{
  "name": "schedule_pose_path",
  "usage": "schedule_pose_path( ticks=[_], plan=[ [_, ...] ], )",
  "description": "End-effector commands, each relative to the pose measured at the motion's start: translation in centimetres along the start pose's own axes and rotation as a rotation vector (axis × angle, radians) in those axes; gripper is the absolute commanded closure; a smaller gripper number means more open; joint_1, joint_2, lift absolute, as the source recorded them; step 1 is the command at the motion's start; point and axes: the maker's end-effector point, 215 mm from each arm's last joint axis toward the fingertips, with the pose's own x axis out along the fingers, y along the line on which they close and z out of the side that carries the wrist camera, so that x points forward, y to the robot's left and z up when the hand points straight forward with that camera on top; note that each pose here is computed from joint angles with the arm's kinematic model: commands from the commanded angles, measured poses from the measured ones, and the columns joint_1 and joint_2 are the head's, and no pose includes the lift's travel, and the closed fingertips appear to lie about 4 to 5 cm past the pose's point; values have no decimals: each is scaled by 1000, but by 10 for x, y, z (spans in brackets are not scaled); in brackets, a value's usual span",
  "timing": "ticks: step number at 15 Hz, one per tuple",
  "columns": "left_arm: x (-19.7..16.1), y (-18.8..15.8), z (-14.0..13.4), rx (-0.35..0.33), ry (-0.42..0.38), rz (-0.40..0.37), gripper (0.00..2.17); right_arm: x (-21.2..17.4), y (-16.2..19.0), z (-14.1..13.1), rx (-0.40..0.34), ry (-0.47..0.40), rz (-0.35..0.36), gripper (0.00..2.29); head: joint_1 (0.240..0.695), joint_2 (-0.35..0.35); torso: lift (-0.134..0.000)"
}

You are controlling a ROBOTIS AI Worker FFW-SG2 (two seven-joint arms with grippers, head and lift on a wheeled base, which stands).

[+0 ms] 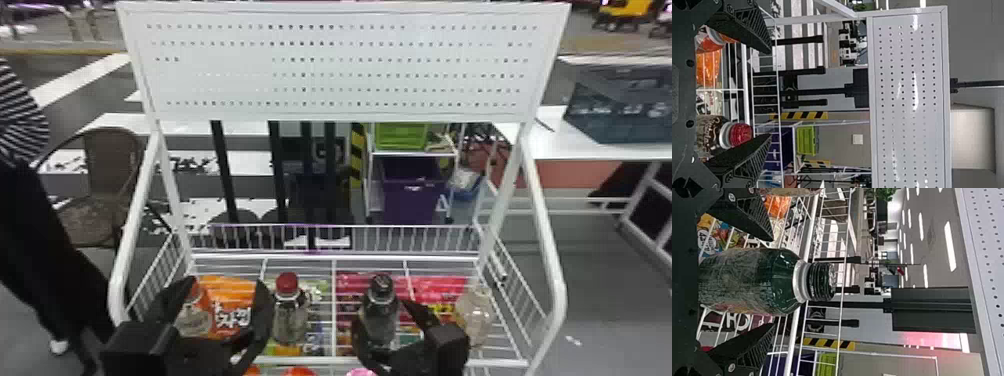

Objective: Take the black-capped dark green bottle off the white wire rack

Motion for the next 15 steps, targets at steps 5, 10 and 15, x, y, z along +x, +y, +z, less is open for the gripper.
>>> schedule_pose_path(
  ticks=[5,10,15],
  plan=[
    [7,0,-1,1,-2,-1,140,8,1,-3,1,26,13,1484,499,0,0],
    [7,-1,5,2,-12,-2,140,-4,3,16,18,-8,-2,1501,499,0,0],
    [5,6,11,4,-22,9,140,-47,-6,61,81,-45,-51,1497,499,0,0]
  ],
)
